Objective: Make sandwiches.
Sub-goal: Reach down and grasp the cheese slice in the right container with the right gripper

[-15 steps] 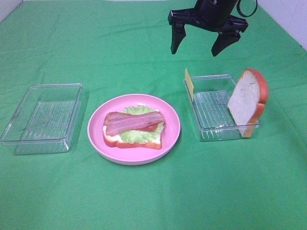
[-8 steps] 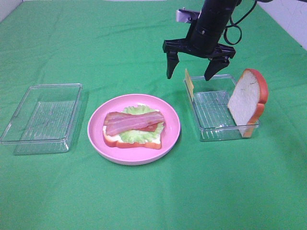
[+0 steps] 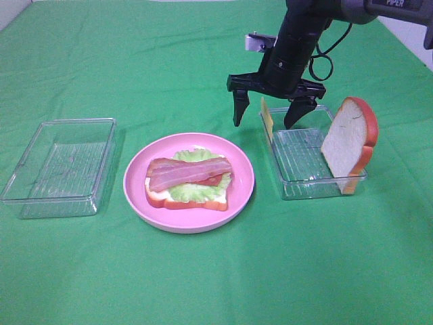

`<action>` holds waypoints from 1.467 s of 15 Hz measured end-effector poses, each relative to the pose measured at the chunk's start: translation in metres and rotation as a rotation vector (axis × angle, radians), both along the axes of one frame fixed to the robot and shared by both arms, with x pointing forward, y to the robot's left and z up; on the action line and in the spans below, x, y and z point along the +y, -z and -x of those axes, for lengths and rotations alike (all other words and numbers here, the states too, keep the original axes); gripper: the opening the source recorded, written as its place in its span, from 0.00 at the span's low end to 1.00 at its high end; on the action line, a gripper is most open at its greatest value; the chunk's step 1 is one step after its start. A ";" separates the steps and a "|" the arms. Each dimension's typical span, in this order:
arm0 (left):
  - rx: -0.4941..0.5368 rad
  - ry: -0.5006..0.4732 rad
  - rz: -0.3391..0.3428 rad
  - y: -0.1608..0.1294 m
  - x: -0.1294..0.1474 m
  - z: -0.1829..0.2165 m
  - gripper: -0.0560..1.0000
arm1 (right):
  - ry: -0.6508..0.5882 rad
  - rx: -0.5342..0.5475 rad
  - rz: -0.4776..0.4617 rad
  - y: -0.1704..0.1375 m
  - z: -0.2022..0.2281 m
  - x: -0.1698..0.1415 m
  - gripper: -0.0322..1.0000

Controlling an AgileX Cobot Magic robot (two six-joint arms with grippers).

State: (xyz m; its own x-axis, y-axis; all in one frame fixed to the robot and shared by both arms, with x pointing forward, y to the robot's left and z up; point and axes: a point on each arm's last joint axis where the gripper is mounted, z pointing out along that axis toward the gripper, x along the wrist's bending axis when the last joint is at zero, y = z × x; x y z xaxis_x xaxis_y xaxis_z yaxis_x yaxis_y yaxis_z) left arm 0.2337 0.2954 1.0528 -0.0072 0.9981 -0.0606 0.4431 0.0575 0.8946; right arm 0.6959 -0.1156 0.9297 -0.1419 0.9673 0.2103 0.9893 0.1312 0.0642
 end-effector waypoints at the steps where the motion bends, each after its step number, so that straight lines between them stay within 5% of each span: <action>1: 0.000 0.000 0.000 0.000 0.000 0.000 0.96 | 0.000 0.001 0.000 0.000 0.000 0.000 0.92; 3: 0.000 0.000 0.000 0.000 0.000 0.000 0.96 | 0.000 0.001 0.000 0.000 0.000 0.000 0.85; 7: 0.000 0.000 0.000 0.000 0.000 0.000 0.96 | 0.007 0.003 0.003 0.001 0.000 0.000 0.46; 16: 0.000 0.000 0.000 0.000 0.000 0.000 0.96 | 0.004 0.007 0.011 0.001 0.000 -0.001 0.42; 22: 0.000 0.000 0.000 0.000 0.000 0.000 0.96 | -0.003 0.024 0.027 0.001 0.002 -0.002 0.08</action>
State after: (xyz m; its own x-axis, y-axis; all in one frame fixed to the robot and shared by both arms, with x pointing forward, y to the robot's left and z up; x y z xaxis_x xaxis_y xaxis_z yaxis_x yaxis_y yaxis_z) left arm 0.2337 0.2954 1.0528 -0.0072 0.9981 -0.0606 0.4431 0.0575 0.8946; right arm 0.6938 -0.1180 0.9286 -0.1399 0.9722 0.1876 0.9901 0.1354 0.0366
